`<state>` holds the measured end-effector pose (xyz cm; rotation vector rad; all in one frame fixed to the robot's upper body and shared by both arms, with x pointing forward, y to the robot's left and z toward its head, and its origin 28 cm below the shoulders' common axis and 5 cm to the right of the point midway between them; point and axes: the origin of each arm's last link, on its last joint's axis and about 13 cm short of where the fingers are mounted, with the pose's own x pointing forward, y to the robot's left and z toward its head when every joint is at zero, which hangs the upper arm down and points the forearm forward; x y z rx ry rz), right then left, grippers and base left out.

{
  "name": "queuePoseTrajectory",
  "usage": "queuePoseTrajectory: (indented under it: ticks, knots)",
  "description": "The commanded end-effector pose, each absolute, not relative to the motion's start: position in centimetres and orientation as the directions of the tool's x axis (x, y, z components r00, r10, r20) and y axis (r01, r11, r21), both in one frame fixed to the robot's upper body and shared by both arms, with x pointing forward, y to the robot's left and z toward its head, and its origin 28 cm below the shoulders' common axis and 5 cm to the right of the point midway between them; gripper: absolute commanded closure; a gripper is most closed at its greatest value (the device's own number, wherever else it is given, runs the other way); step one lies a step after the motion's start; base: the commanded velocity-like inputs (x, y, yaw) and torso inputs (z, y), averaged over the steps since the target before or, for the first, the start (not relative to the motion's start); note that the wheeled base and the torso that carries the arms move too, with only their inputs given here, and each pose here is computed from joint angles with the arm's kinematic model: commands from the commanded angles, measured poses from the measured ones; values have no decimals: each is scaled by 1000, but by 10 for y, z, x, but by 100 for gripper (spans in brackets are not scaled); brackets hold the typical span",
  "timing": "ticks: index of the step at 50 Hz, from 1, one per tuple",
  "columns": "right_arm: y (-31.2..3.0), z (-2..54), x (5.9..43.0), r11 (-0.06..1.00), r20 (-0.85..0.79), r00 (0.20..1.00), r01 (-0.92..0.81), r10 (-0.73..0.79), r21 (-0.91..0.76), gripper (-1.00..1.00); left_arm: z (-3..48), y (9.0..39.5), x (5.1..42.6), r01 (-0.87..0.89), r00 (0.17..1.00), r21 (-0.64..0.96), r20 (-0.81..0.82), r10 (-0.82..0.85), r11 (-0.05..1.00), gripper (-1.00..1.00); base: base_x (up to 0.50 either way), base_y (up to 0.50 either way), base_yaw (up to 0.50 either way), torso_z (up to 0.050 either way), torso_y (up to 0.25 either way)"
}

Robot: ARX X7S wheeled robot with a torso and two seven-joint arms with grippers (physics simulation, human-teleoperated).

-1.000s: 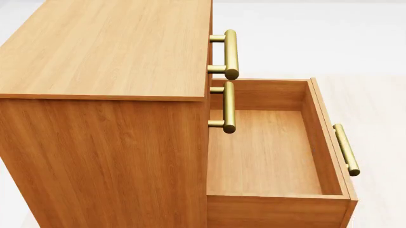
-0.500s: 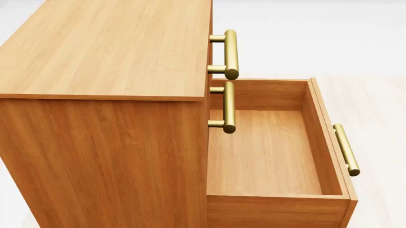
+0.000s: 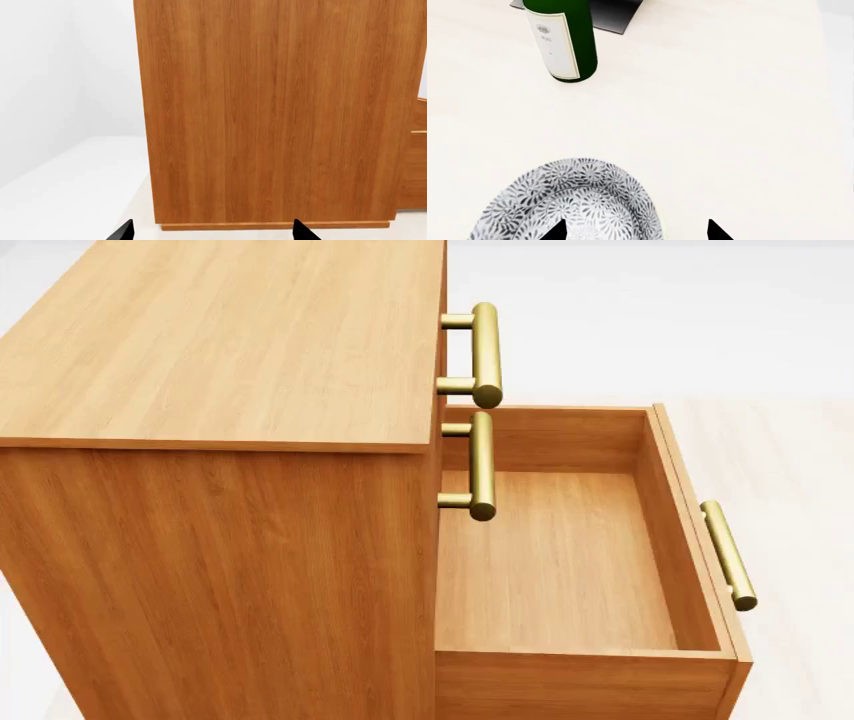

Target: Put the bowl in the bottom drawer of the cabinet and close it.

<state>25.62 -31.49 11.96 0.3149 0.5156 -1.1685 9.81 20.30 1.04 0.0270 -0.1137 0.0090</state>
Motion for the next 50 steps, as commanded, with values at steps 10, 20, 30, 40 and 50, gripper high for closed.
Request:
queuePoseTrajectory:
  ticks: [10, 20, 30, 40, 50]
  knots:
    - [-318, 107, 259, 361, -577, 270, 932, -771, -46, -100, 11, 203, 97, -11, 994, 27, 113, 7, 1000, -100, 0, 0, 0, 0, 0]
    - [-318, 103, 260, 365, -603, 268, 930, -752, -42, -100, 12, 203, 97, -11, 994, 27, 113, 8, 1000, -100, 0, 0, 0, 0, 0]
    - [-319, 99, 261, 369, -621, 267, 929, -737, -37, -100, 12, 203, 97, -12, 994, 27, 113, 9, 1000, -100, 0, 0, 0, 0, 0]
    - [-320, 96, 260, 363, -628, 256, 931, -735, -46, -100, 12, 203, 97, -12, 994, 27, 113, 9, 1000, -100, 0, 0, 0, 0, 0]
    - [-322, 90, 263, 360, -642, 244, 931, -727, -55, -100, 13, 203, 98, -13, 994, 26, 113, 9, 1000, -100, 0, 0, 0, 0, 0]
